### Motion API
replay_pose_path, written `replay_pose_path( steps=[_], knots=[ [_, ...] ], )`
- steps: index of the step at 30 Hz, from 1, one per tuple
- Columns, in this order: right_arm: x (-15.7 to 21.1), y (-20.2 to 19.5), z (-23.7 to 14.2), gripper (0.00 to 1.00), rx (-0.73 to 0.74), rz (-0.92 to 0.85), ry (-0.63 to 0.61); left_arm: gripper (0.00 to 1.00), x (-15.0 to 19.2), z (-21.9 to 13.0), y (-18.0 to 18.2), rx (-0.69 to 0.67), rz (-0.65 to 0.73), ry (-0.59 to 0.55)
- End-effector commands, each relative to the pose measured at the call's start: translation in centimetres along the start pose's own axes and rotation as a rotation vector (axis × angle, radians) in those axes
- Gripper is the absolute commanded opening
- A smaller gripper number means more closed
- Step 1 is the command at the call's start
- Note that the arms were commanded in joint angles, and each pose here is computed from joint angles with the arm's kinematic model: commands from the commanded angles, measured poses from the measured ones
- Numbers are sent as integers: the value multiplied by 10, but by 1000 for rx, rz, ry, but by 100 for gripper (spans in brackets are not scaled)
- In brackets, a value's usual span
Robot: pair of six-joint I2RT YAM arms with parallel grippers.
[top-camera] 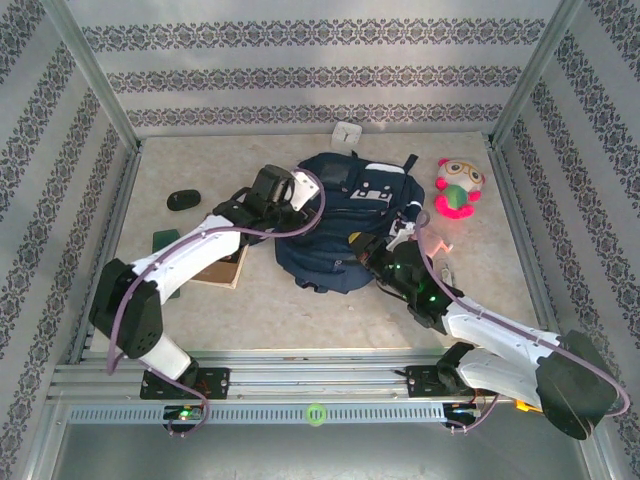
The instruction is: Pack books, pencil case, and school supplies into a backpack
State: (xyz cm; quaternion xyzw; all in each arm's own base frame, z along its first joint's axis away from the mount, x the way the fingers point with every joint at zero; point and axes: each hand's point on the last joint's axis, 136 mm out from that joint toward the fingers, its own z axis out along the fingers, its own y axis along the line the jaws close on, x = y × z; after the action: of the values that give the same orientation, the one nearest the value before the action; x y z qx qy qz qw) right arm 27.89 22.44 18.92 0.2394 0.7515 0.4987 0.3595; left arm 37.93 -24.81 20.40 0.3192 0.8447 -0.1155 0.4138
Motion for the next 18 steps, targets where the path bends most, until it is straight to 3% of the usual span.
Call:
replay_pose_path(
  steps=[1, 9, 18],
  knots=[
    [-19, 34, 2, 0, -76, -22, -123, 60, 2, -45, 8, -50, -218, -29],
    [-7, 49, 24, 0, -110, -42, -51, 52, 46, -67, -53, 193, -558, -32],
    [5, 59, 37, 0, -143, -46, -2, 51, 55, -30, -103, 295, -591, 16]
  ],
)
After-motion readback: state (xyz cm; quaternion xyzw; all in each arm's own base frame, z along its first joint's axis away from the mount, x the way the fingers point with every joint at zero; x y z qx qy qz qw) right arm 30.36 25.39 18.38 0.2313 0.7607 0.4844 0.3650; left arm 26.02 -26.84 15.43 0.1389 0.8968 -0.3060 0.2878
